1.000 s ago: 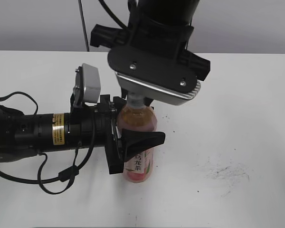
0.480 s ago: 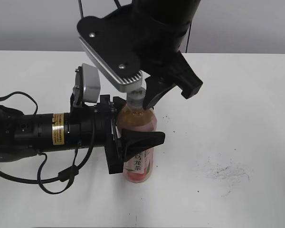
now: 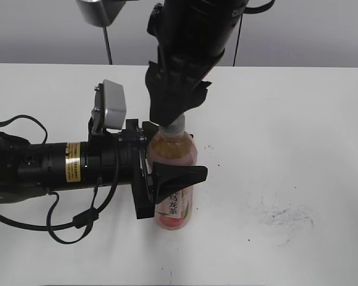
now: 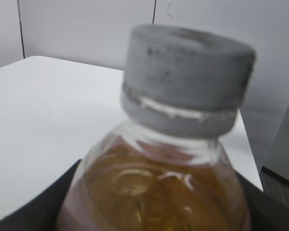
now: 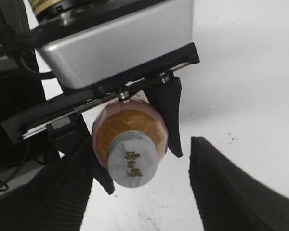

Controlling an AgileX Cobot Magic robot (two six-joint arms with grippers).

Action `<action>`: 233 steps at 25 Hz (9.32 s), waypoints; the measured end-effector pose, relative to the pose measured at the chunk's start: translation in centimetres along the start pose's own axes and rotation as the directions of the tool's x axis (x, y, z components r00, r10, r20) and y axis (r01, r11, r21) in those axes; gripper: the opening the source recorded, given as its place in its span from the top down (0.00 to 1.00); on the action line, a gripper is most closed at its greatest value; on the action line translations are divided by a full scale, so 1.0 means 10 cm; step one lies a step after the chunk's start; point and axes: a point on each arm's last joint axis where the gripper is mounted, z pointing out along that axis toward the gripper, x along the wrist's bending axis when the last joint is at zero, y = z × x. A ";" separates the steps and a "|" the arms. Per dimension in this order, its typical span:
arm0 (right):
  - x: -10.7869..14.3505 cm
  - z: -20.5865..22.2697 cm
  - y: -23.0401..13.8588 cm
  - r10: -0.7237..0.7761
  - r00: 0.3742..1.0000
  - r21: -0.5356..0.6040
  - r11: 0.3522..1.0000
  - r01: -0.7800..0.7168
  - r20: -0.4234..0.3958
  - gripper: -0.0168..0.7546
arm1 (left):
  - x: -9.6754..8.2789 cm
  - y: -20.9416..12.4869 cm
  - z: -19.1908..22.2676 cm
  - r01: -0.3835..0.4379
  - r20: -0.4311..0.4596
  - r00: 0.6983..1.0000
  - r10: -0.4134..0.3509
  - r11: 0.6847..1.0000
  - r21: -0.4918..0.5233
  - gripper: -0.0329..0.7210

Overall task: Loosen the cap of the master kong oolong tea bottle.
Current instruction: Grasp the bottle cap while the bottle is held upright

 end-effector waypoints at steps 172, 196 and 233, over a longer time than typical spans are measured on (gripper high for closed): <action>0.02 0.12 -0.04 -0.983 -0.181 -0.050 -0.179 0.983 -0.037 0.62 | -0.03 0.01 0.00 -0.004 0.029 1.000 0.005 1.000 -0.008 0.37; 0.00 0.03 0.00 -0.363 0.932 -0.013 0.932 0.362 -0.016 0.25 | -0.03 0.00 0.00 -0.003 0.033 0.999 0.003 1.000 0.000 0.37; 0.08 0.15 -0.07 0.716 0.697 0.066 0.698 -0.713 -0.038 0.43 | -0.03 0.00 0.00 -0.004 0.031 1.000 0.004 1.000 0.002 0.37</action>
